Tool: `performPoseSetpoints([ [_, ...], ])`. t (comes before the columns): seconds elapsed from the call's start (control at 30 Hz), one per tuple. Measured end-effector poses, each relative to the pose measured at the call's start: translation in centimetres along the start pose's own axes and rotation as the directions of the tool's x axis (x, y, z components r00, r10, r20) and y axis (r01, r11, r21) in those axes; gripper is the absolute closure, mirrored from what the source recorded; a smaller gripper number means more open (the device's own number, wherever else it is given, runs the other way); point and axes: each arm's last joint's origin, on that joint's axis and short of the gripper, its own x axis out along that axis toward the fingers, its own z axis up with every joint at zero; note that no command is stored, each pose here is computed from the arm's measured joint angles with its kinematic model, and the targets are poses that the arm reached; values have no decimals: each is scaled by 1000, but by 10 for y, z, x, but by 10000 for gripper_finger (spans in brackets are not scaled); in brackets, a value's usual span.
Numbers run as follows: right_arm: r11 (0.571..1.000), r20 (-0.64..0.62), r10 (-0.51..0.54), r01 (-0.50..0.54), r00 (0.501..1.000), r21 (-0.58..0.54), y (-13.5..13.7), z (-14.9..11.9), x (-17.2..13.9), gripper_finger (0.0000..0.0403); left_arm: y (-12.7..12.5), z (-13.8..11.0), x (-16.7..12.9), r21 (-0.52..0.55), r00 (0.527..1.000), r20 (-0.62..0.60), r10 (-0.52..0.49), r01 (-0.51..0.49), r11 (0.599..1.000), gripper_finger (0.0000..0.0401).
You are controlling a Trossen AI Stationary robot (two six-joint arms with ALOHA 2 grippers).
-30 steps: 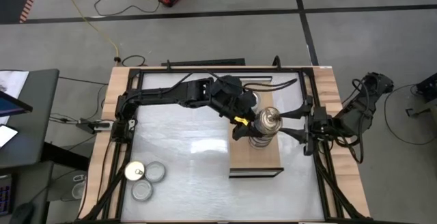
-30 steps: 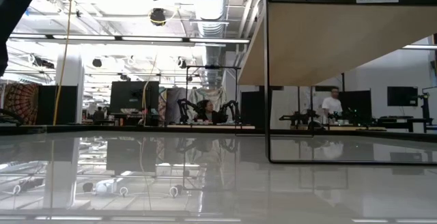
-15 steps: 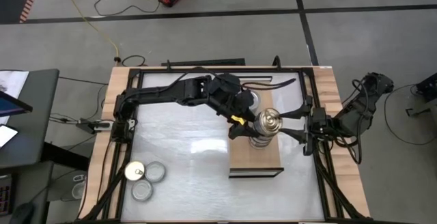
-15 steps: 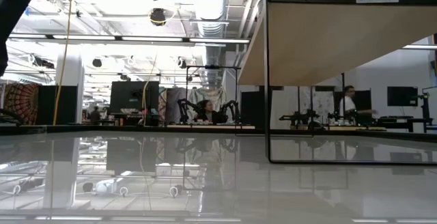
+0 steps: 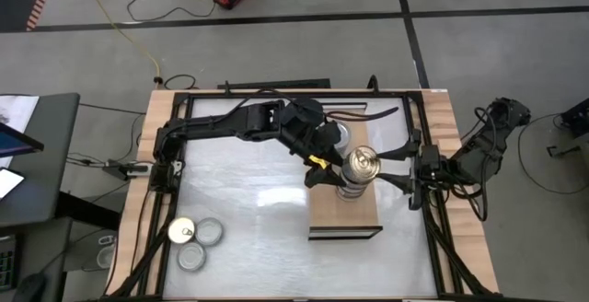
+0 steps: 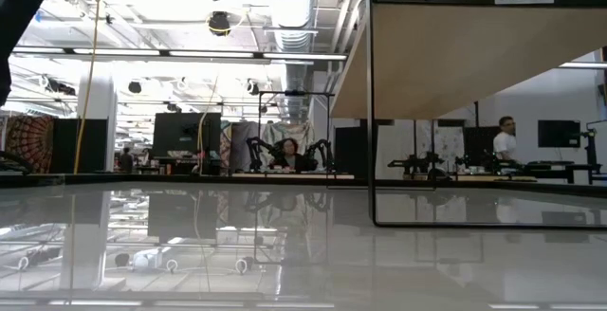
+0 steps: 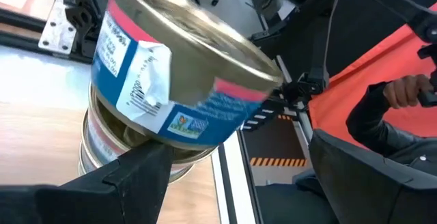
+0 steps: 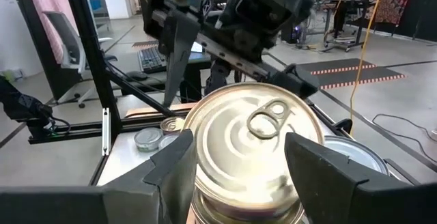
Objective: Stack canned seafood by type on shelf
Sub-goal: Stack the blue tuna can on top of the blue tuna can
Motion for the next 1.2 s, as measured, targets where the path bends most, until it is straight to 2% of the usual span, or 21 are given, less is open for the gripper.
performPoseSetpoints([
  [0.23,1000,2,0,0,1000,2,0,0,0,157,-9,5,-15,38,999,-24,26,-25,999,73],
  [0.4,1000,2,1,-1,1000,3,0,0,0,157,-7,3,-14,30,997,-40,59,-58,998,73],
  [0.53,1000,2,1,-1,1000,5,0,0,0,157,-7,3,-13,66,996,-19,88,-86,994,73],
  [0.7,1000,2,15,-15,1000,5,1,0,-2,157,-8,2,-14,70,997,-35,74,-71,995,73],
  [0.77,999,-2,36,-36,999,-2,2,0,-5,157,-14,2,-20,109,997,-42,66,-62,992,73],
  [0.83,998,-17,61,-62,998,-21,3,-2,-10,157,-26,0,-31,212,993,-39,115,-105,972,73],
  [0.87,997,-28,70,-71,997,-32,2,-3,-12,157,-34,-3,-35,280,986,-36,160,-144,949,73],
  [0.97,996,-60,77,-79,995,-35,0,-8,-18,157,-61,-12,-44,454,956,-15,293,-254,854,73],
  [1.0,996,-65,80,-82,995,-36,-1,-8,-19,157,-70,-17,-44,494,952,-14,304,-258,830,73],
  [1.07,995,-68,89,-92,994,-38,-1,-9,-23,157,-86,-27,-43,546,958,-35,283,-219,809,73],
  [1.2,986,-72,159,-162,985,-48,4,-10,-32,157,-108,-52,-31,593,964,-124,235,-118,797,73],
])
